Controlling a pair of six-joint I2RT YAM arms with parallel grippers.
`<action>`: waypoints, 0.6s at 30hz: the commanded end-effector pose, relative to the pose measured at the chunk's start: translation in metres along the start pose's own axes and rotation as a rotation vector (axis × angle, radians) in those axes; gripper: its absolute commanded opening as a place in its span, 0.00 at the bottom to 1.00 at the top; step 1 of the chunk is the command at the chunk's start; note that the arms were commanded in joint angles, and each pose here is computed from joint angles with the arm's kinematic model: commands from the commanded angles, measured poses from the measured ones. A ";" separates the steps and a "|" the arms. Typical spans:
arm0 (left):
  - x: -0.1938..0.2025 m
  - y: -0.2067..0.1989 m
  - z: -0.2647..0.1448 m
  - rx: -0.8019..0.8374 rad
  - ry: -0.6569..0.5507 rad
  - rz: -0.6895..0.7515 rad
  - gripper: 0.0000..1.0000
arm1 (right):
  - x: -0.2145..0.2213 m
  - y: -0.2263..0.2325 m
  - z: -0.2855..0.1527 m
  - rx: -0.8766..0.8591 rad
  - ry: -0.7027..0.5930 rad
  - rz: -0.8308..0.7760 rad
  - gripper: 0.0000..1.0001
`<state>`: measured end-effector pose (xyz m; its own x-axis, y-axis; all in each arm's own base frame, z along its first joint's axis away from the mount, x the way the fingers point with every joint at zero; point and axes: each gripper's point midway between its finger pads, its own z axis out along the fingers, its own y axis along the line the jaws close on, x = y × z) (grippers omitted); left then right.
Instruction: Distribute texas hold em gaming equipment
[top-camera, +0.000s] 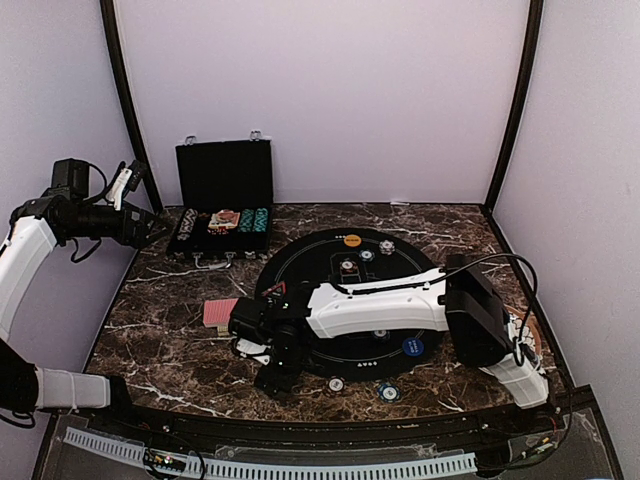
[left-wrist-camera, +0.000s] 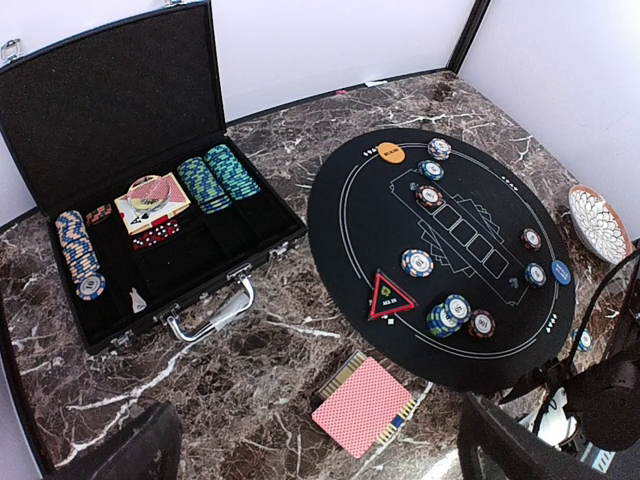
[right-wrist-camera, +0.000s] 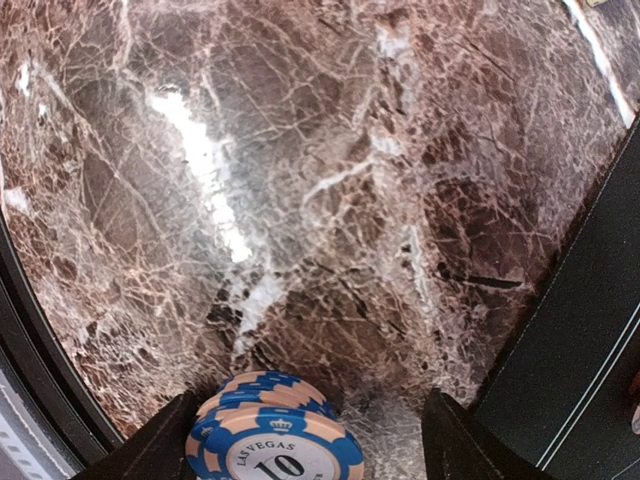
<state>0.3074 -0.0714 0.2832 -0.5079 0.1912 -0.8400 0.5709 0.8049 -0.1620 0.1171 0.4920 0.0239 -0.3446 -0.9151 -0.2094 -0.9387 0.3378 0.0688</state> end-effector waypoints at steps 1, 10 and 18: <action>-0.009 -0.005 -0.008 0.006 -0.022 0.013 0.99 | 0.003 0.006 0.001 -0.016 0.010 -0.005 0.74; -0.010 -0.006 -0.009 0.008 -0.025 0.015 0.99 | -0.004 0.016 -0.008 -0.019 -0.006 -0.019 0.68; -0.009 -0.006 -0.009 0.008 -0.024 0.016 0.99 | -0.005 0.018 -0.012 -0.019 -0.009 -0.022 0.68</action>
<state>0.3074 -0.0716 0.2838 -0.5067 0.1911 -0.8407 0.5718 0.8043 -0.1618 0.1064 0.4958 0.0303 -0.3267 -0.9214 -0.2104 -0.9451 0.3185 0.0730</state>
